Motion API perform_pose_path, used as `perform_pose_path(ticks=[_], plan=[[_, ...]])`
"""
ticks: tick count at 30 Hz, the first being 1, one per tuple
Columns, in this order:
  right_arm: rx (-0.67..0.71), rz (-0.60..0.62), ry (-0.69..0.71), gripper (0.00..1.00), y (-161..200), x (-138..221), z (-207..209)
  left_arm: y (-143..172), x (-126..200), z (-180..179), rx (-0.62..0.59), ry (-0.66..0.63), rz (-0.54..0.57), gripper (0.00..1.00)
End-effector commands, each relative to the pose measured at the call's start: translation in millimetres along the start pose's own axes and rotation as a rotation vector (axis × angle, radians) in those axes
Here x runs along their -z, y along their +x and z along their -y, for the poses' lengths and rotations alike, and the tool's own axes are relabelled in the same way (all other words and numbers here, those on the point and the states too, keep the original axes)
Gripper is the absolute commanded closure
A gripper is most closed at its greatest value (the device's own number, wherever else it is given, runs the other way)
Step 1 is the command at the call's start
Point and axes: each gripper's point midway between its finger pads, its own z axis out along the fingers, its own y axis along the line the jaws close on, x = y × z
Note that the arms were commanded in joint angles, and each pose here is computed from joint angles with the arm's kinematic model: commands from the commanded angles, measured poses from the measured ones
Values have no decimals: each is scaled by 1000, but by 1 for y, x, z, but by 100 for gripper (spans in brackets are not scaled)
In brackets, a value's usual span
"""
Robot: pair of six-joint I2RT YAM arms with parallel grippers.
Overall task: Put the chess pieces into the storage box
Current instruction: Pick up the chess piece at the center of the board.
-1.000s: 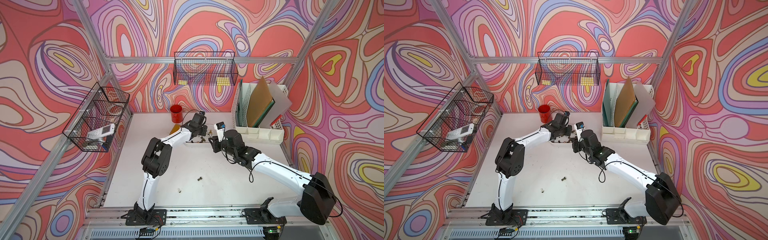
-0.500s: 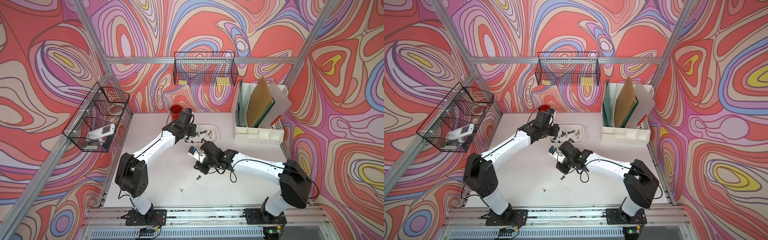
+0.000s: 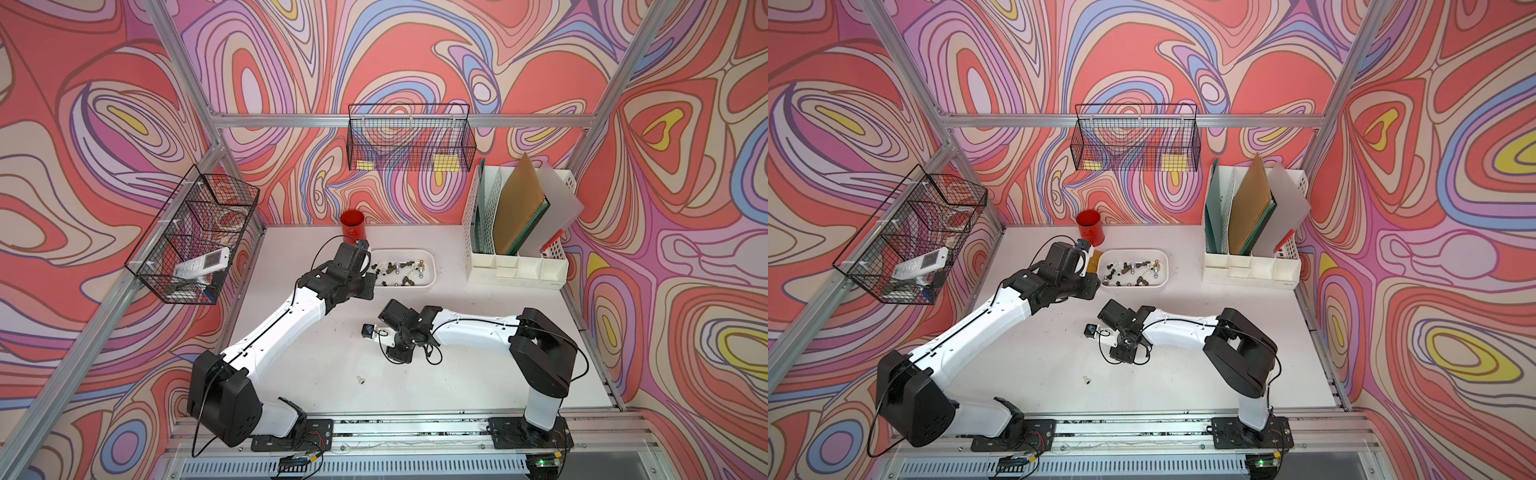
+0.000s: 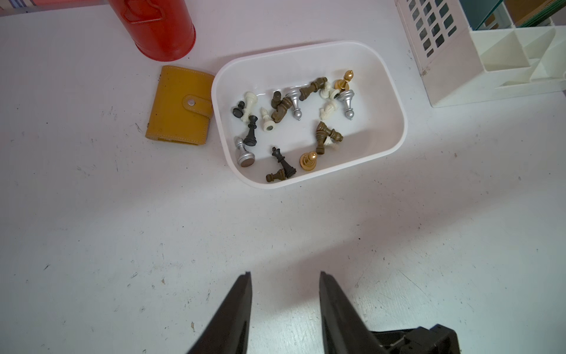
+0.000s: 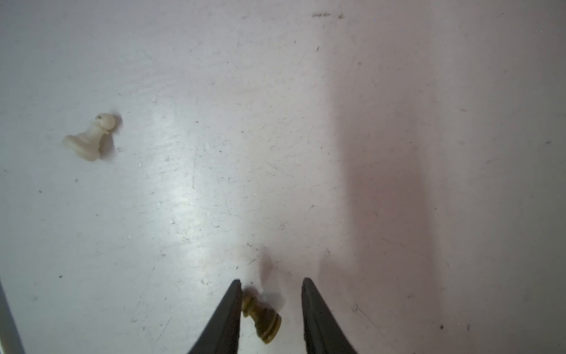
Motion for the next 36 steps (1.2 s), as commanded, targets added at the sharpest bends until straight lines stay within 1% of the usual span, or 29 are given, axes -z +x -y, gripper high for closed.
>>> perform_pose_path(ticks=[1,4,9,13,17,21,29,31,33,36], plan=[[31,-75,-67,65,16,-4,-13,5,12,-4,-12,-3,1,58],[21,-77,-104,64,16,-4,-20,2,16,-4,-13,-2,17,58],[14,-130,-53,64,27,-10,-11,-1,21,-4,-16,-4,32,58],[12,-128,-41,63,27,-12,-8,0,22,-5,-19,-6,38,58],[10,-156,-41,64,32,-18,-8,1,23,-7,-15,-12,42,58],[1,-176,-65,72,37,-22,-13,2,22,-8,-15,-16,40,58],[-36,-191,-95,81,42,-22,-19,0,27,-8,-15,-18,57,58],[-41,-193,-93,85,42,-22,-19,-1,28,-8,-13,-17,59,58],[-50,-180,-82,87,38,-21,-17,0,29,-8,-10,-17,61,58],[-70,-114,-56,89,23,-15,-11,0,30,-9,-1,-17,68,58]])
